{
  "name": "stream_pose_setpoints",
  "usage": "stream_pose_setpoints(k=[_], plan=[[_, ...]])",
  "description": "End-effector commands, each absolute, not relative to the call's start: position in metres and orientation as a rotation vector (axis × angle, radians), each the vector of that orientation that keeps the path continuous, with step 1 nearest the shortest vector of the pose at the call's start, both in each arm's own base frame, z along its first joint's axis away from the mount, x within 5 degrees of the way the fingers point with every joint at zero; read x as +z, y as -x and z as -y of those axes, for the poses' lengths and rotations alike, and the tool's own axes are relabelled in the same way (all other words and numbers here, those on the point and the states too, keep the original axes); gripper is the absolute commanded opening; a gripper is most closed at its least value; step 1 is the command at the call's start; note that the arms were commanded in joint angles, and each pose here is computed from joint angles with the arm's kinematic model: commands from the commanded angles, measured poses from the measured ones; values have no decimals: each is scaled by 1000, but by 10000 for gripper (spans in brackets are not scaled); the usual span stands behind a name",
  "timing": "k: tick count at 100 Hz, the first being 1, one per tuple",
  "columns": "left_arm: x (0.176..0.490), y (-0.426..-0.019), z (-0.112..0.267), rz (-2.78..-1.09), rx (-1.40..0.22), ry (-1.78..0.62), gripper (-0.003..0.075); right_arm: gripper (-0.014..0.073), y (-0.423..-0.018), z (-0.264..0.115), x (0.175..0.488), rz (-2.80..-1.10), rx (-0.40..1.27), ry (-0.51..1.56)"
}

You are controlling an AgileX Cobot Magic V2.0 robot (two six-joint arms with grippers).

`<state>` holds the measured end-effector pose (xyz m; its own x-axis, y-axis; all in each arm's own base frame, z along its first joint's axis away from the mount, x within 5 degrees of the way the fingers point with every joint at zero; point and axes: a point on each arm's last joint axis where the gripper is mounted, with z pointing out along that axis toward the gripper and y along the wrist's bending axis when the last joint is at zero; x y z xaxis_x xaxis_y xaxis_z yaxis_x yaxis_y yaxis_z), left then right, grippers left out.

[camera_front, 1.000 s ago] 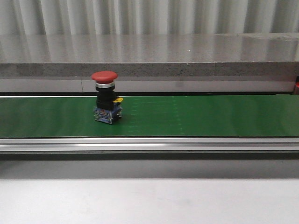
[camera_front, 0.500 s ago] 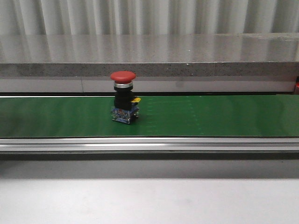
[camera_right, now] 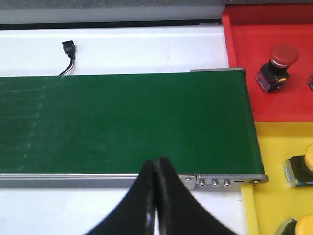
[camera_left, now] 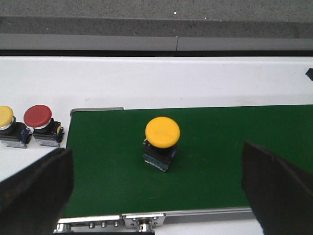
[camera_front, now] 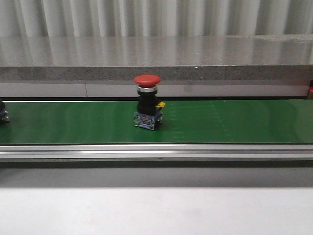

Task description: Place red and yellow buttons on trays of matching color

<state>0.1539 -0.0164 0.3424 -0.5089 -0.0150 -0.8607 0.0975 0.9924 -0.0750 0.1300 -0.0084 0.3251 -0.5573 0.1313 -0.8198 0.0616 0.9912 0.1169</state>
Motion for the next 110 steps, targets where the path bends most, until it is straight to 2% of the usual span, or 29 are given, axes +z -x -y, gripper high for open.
stream_pose_setpoints(k=[1,9,35,45,110], plan=[[351,-139,17,-1957,-156,-52,597,-67,-132,9,338,-2075,75,-126],[344,-123,15,-1921,-156,-50,514,-67,-132,9,338,-2075,75,-126],[326,-104,13,-1879,-155,-47,100,-67,-132,9,338,-2075,75,-126],[327,-104,13,-1879,-155,-47,-21,-67,-132,9,338,-2075,75,-126],[327,-104,13,-1879,-155,-47,-20,-62,-132,9,338,-2078,76,-126]])
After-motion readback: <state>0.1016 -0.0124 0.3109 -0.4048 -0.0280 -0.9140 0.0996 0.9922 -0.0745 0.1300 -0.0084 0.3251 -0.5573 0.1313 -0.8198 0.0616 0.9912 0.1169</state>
